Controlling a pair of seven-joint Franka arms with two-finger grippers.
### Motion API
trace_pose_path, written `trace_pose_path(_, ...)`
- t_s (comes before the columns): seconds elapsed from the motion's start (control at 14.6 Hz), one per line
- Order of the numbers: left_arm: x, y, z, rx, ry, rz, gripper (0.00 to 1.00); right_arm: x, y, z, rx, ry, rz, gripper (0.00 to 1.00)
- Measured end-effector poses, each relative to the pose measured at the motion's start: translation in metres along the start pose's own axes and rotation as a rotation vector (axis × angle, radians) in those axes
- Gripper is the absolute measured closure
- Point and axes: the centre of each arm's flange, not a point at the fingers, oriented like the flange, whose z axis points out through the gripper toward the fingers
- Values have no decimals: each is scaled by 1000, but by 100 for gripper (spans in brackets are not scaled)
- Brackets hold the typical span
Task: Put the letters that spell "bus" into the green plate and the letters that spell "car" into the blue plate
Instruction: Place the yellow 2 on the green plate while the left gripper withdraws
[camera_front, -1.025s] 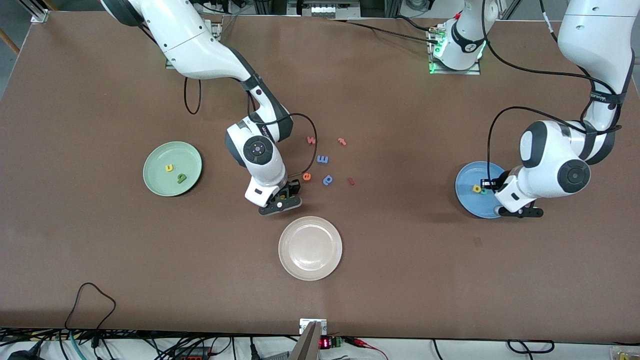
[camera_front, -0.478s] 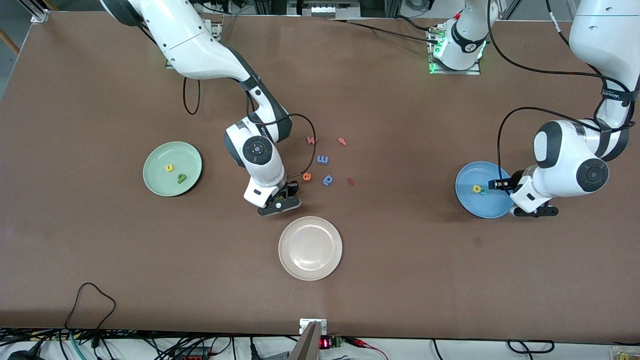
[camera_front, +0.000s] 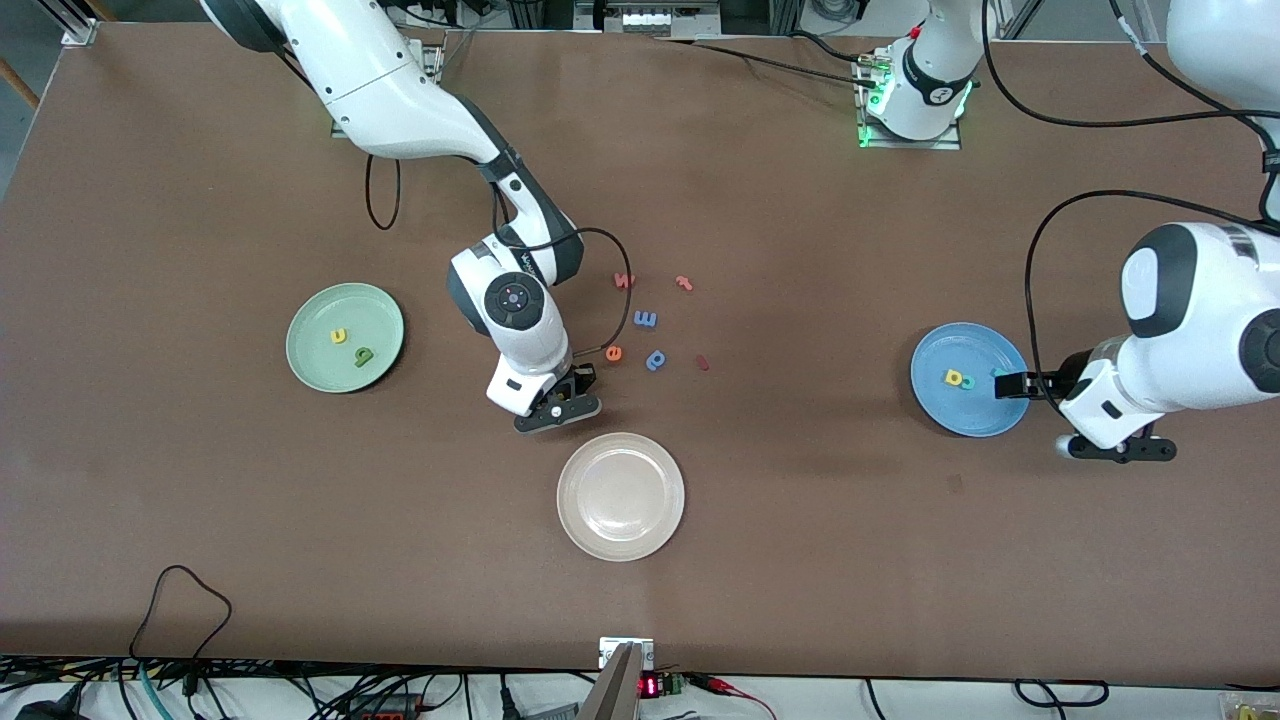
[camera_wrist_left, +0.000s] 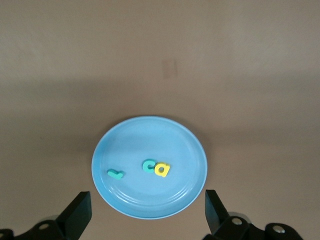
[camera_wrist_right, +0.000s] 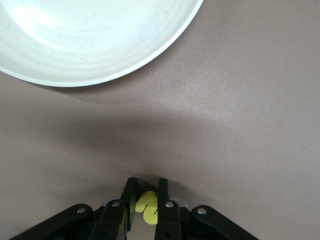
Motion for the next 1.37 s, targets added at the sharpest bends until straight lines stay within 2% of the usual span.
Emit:
trace_pose_path(0.27, -6, -3, -75, 13, 54, -9, 0, 13, 41, -34, -38, -57, 58, 79)
trace_pose_path(0.55, -18, -1, -115, 23, 96, -9, 0, 7, 128, -85, -74, -163, 118, 79)
trace_pose_path(0.82, -32, 6, -150, 36, 151, -12, 0, -48, 255, -77, -64, -278, 157, 83)
trace_pose_path(0.96, -36, -3, -157, 17, 155, -45, 0, -79, 303, -65, -48, -328, 182, 83)
trace_pose_path(1.16, -37, -24, -157, -40, 158, -110, 0, -108, 341, -47, -30, -358, 208, 84)
trace_pose_path(1.37, -39, -22, -177, -42, 196, -110, 0, -114, 349, -43, -25, -366, 221, 64)
